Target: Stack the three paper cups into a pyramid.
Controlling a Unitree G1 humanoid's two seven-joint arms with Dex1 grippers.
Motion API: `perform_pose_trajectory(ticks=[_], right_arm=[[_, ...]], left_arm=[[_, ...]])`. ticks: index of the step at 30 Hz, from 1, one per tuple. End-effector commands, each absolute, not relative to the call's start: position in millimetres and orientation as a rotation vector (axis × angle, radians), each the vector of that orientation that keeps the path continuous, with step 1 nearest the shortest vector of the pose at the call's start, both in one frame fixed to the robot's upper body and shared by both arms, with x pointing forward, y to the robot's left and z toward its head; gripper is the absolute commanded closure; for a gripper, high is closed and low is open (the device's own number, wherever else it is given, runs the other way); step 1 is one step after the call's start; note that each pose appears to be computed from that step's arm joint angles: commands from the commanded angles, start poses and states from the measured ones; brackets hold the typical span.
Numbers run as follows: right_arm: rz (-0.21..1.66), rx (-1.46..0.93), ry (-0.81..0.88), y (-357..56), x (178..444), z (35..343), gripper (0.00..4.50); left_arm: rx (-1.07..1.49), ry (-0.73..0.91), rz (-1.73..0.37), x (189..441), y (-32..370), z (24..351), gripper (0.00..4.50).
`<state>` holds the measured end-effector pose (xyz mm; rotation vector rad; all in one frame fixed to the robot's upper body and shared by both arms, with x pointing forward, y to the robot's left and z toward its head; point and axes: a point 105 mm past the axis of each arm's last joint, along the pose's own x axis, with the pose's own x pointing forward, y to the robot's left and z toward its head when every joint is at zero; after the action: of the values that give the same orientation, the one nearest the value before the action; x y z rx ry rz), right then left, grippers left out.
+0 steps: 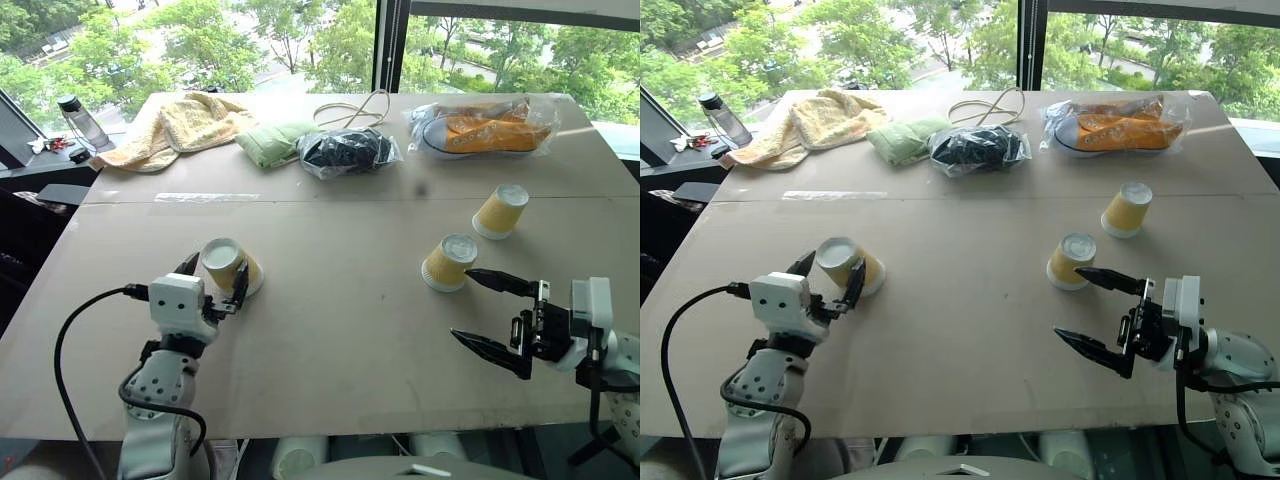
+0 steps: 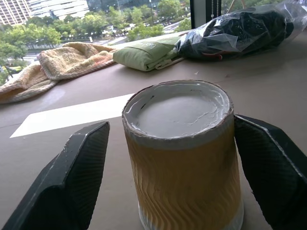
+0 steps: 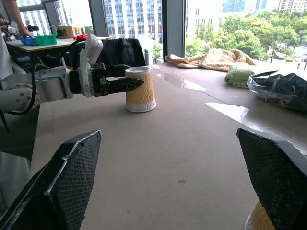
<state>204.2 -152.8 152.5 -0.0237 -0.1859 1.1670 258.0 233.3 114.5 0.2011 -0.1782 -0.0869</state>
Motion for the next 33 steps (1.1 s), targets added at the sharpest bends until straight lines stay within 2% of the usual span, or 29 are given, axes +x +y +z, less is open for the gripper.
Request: perform_pose_trajectory(ticks=[1,8,15,19,29,30,31,33], right_arm=[[1.172,-0.019,-0.263,-150,203,171,0.0],[1.183,-0.027,-0.263,-143,206,177,0.0],[1.162,-0.044,-0.263,-142,209,184,0.0],[1.146,-0.051,-0.264,-143,209,184,0.0],[1.113,-0.059,-0.256,-147,206,182,0.0],[1.108,-0.061,-0.255,-147,207,182,0.0],[1.103,-0.062,-0.255,-148,207,182,0.0],[1.09,-0.062,-0.256,-150,208,182,0.0]], left_arm=[[0.206,-0.208,-0.111,258,232,123,2.12],[0.233,-0.22,-0.195,267,216,126,2.18],[0.188,-0.23,-0.592,287,141,125,2.18],[0.205,-0.216,-0.719,291,117,117,2.18],[0.301,-0.248,-0.789,300,103,114,2.18],[0.299,-0.255,-0.798,298,102,115,1.17],[0.296,-0.262,-0.802,297,102,116,0.69],[0.287,-0.276,-0.802,296,102,119,0.04]])
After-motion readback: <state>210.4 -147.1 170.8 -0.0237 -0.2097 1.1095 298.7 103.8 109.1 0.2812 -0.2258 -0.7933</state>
